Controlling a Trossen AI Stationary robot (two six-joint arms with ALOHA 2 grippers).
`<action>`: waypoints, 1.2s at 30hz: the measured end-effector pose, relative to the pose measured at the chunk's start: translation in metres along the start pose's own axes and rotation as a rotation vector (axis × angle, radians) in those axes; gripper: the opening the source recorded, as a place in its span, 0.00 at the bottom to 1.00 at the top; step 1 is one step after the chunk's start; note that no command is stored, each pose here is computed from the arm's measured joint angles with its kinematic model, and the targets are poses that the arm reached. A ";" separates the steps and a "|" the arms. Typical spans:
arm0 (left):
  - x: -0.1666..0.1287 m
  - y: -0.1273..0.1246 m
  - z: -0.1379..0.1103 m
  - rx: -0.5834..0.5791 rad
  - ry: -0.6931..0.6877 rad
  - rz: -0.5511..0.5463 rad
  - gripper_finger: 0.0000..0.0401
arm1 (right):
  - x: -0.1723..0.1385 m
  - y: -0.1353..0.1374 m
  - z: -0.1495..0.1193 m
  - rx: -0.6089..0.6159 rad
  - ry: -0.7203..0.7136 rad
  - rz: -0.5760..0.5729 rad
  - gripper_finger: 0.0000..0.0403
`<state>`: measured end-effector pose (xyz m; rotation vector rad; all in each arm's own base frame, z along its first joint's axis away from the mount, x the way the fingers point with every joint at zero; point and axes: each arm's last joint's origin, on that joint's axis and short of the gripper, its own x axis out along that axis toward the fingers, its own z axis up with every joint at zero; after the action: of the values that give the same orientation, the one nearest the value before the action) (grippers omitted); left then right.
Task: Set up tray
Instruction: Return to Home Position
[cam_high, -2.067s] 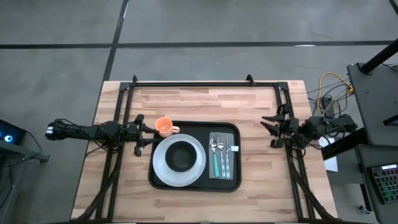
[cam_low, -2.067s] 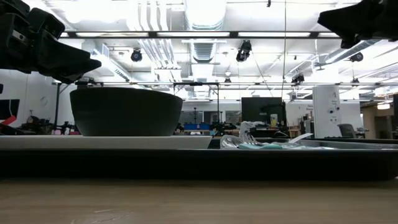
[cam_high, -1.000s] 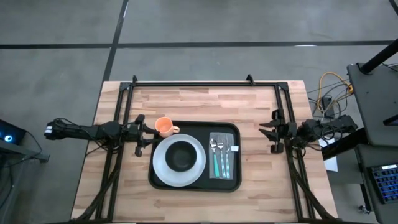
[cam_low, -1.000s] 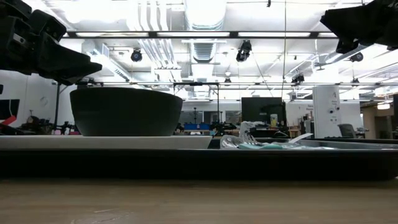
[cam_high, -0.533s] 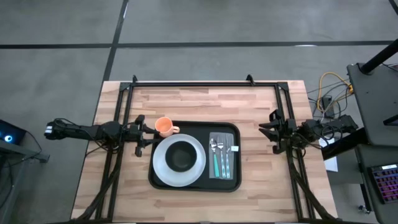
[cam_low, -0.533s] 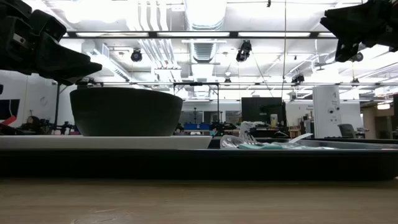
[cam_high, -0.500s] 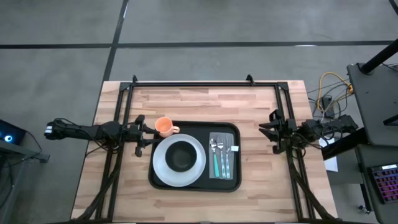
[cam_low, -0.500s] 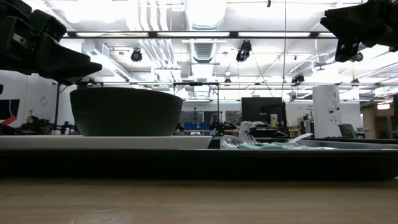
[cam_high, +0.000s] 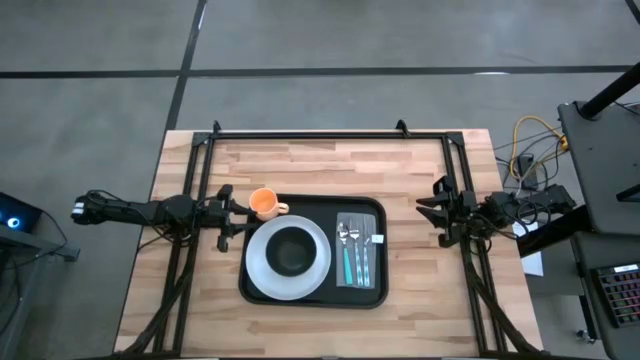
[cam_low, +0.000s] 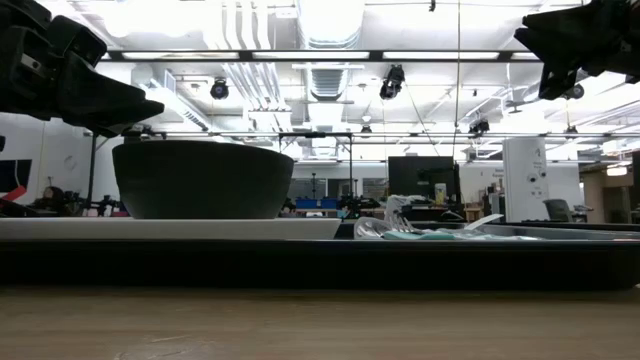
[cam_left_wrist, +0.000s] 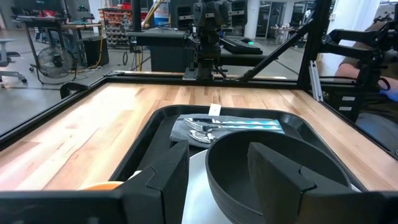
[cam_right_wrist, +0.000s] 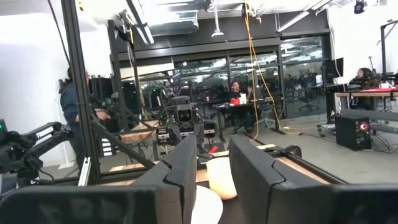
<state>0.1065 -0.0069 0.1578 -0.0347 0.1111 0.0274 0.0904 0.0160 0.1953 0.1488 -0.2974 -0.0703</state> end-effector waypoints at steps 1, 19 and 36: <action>0.000 0.000 0.000 0.000 0.000 0.000 0.36 | 0.000 0.000 0.000 0.000 0.000 0.000 0.20; 0.000 0.000 0.000 0.000 0.000 0.000 0.36 | 0.000 0.000 0.000 0.000 0.000 0.000 0.19; 0.000 0.000 0.000 0.000 0.000 0.000 0.36 | 0.000 0.000 0.000 0.000 -0.001 0.000 0.18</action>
<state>0.1065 -0.0069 0.1578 -0.0343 0.1111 0.0270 0.0903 0.0159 0.1953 0.1491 -0.2981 -0.0703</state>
